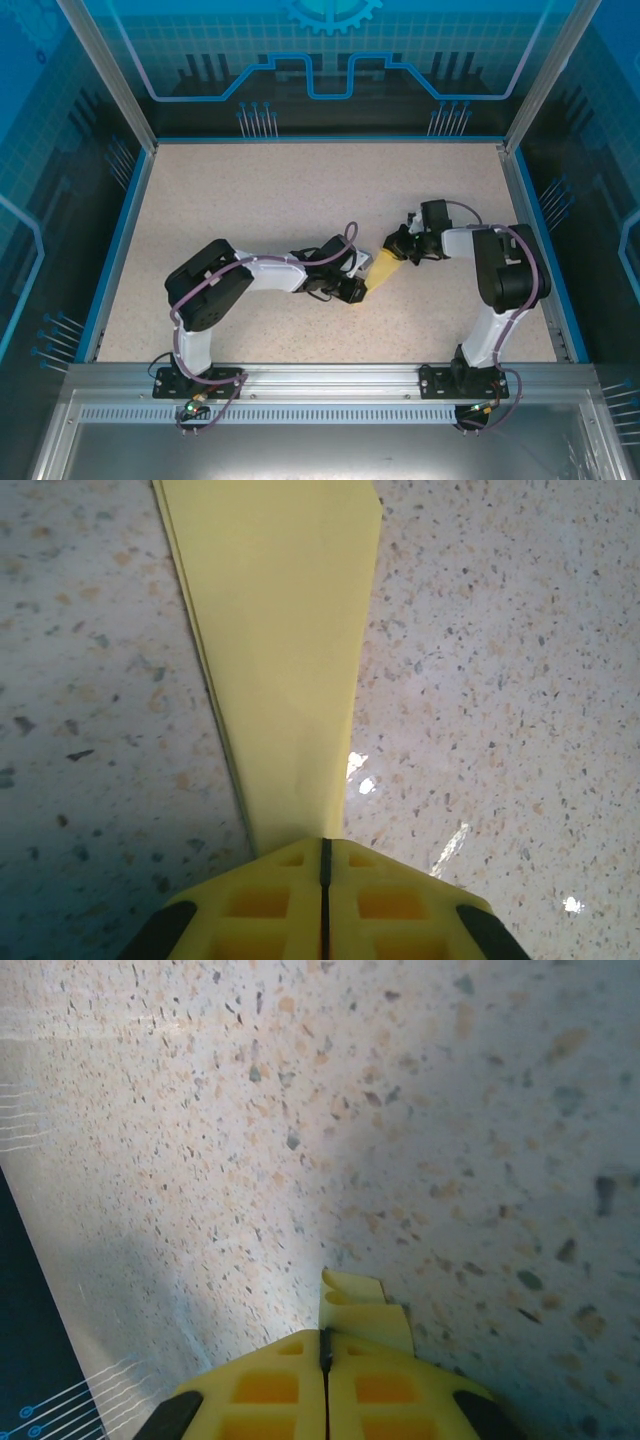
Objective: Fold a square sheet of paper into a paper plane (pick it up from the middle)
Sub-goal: Fold the wing for the fifth time at the center of the table.
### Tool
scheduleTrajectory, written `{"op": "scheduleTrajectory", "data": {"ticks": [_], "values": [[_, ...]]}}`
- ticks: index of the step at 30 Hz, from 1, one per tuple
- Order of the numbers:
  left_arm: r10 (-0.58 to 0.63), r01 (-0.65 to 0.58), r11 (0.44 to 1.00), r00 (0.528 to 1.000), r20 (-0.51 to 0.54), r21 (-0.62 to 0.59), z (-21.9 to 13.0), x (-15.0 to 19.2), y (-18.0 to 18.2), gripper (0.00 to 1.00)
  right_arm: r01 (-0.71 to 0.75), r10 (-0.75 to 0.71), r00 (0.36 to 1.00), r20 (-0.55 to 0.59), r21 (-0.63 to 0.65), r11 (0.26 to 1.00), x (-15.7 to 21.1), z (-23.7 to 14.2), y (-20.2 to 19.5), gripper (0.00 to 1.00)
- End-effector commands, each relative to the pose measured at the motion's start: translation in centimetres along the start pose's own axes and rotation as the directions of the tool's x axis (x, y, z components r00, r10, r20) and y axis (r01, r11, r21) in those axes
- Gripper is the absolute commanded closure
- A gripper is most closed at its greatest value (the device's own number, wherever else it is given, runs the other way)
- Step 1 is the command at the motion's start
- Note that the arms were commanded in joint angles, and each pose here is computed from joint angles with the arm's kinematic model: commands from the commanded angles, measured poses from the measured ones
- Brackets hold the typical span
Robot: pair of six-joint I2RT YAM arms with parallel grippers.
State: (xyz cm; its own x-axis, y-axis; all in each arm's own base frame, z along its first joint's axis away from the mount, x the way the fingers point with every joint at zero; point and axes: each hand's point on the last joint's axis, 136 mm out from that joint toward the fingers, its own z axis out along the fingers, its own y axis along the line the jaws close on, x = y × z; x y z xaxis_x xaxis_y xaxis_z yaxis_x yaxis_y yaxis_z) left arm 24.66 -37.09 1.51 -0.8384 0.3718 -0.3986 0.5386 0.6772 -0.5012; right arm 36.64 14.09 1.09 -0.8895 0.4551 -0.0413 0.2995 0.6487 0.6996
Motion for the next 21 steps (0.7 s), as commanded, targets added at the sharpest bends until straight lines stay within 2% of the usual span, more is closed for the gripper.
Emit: {"op": "scheduleTrajectory", "data": {"ticks": [1, 16, 21], "values": [[-0.106, 0.075, 0.99, 0.956, -0.275, -0.122, -0.5, 8.8, 3.2, 0.92, -0.02, 0.008, 0.989, 0.147, 0.082, 0.996, -4.3, -0.2, -2.3, 0.94], [-0.122, 0.092, 0.988, 0.955, -0.27, -0.121, -0.6, 8.6, 3.0, 0.92, -0.002, -0.004, 0.984, 0.177, 0.032, 0.999, -7.4, -0.3, -0.9, 0.93], [-0.113, 0.081, 0.989, 0.956, -0.27, -0.126, -0.7, 8.3, 3.0, 0.92, 0.019, -0.019, 0.98, 0.199, 0.0, 1.0, -7.4, -2.2, 0.3, 0.92]]}}
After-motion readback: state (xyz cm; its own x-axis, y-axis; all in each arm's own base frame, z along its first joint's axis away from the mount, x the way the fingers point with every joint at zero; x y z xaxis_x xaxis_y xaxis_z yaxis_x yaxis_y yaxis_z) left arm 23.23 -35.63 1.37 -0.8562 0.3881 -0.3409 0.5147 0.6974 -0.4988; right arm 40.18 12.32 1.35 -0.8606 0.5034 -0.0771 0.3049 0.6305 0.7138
